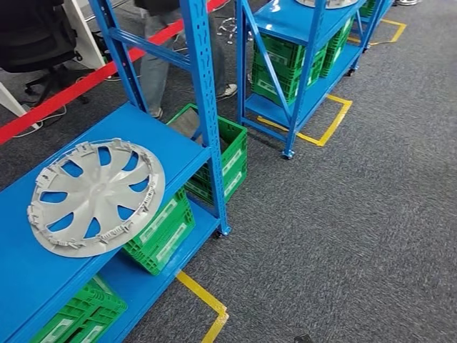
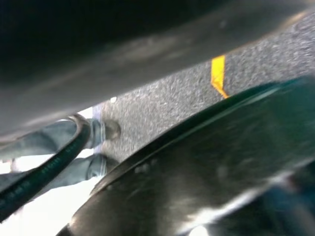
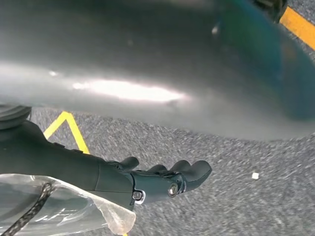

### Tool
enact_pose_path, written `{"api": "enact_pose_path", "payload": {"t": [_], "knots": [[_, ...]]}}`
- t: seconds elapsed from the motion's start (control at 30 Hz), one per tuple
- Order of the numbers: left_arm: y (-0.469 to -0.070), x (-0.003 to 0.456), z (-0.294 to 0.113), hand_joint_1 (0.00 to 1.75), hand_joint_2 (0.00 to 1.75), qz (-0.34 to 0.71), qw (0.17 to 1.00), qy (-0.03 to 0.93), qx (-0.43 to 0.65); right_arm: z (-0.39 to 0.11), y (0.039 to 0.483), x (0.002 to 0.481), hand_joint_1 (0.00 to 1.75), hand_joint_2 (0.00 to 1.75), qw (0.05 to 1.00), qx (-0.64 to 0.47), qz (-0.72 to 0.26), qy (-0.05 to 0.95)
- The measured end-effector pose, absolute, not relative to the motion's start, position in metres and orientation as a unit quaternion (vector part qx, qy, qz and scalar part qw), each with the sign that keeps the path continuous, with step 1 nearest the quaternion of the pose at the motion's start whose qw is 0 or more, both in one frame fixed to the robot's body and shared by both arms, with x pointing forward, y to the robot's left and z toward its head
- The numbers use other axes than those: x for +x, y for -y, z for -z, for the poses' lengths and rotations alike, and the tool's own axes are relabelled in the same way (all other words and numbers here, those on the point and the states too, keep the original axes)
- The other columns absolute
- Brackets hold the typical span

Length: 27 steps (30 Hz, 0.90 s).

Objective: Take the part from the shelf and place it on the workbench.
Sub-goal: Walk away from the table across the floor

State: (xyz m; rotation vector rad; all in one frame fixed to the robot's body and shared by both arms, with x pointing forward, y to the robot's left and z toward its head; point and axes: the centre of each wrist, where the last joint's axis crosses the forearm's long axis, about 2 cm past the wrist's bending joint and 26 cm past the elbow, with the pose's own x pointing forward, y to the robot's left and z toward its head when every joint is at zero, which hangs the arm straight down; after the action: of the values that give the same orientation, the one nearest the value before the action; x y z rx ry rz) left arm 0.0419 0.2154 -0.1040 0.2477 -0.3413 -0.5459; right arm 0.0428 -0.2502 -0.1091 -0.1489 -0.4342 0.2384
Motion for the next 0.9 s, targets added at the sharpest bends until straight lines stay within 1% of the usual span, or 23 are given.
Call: {"api": "enact_pose_path", "payload": {"t": [0.33,0.9], "knots": [[-0.2144,0.0412,0.1039,0.0,0.0,0.265,0.942,0.168,0.123,0.1083,0.2503,0.0497,0.0,0.0,0.965,-0.073,-0.117,0.221],[-0.2106,0.045,0.1029,0.0,0.0,0.268,0.94,0.17,0.121,0.1093,0.253,0.044,0.0,0.0,0.968,-0.074,-0.112,0.212]]}}
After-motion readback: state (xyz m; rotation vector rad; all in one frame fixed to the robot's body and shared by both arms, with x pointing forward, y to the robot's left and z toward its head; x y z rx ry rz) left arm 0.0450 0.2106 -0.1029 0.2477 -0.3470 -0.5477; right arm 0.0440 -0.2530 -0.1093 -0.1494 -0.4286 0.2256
